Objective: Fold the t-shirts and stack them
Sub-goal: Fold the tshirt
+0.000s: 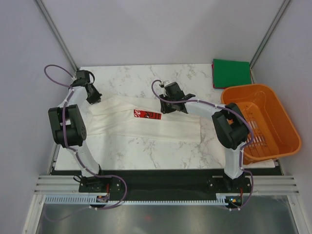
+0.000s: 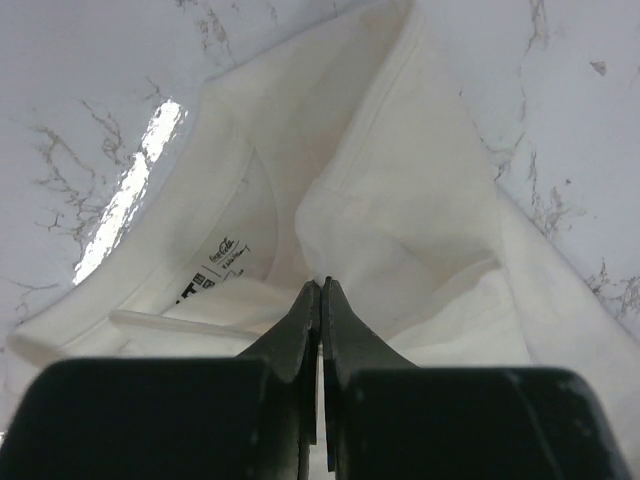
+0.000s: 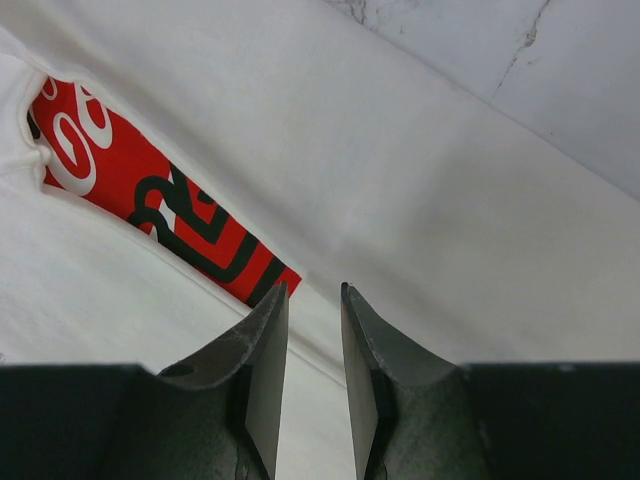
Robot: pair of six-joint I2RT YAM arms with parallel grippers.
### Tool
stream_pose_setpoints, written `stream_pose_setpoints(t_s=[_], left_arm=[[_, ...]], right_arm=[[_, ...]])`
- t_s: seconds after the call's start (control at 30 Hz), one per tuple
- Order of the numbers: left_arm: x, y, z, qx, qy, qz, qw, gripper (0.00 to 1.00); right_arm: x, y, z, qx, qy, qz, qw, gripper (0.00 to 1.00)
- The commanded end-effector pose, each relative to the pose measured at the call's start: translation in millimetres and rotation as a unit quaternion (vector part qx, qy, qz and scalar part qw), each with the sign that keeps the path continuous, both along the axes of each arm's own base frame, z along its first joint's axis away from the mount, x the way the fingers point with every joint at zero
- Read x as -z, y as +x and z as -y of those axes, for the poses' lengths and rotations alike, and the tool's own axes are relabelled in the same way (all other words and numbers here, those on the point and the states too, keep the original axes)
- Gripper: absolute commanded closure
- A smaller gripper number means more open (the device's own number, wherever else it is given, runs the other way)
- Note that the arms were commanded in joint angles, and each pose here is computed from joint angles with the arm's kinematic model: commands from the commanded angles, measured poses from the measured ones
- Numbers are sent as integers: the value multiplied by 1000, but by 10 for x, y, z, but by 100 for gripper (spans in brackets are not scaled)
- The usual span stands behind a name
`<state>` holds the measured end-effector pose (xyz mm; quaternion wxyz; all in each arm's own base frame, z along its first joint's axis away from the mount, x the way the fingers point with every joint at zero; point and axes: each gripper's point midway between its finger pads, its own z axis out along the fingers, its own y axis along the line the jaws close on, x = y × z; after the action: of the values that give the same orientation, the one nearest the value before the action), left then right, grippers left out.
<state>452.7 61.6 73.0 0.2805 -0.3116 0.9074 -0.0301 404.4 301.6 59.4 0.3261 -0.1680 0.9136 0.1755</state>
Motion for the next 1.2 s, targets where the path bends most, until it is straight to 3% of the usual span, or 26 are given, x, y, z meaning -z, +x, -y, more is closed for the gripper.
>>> stream_pose_setpoints(t_s=[0.0,0.1,0.17,0.77,0.83,0.87,0.9,1.0,1.17], left_arm=[[-208,-67,-26,-2,18,23,1000,98],[-183,-147,15,1,17,18,1000,98],[-168,-221,93,15,4,16,1000,85],[-435,-492,174,21,21,44,999,79],[-450,-443,217,40,25,52,998,71],[-479,-324,231,54,28,72,996,59],[-495,-248,370,90,2,88,992,54],[-493,-51,564,159,-23,100,982,48],[-496,189,605,214,5,107,971,37]], right_arm=[[-245,18,8,7,15,25,1000,64],[-251,-1,24,12,16,23,1000,64],[-246,-13,31,15,17,20,1000,64],[-190,-93,124,30,10,9,999,64],[-187,-97,124,30,9,9,999,64],[-192,-92,118,30,10,9,999,64],[-195,-89,113,29,10,9,999,64],[-191,-87,91,26,13,7,1000,64],[-141,-66,121,26,0,9,1000,64]])
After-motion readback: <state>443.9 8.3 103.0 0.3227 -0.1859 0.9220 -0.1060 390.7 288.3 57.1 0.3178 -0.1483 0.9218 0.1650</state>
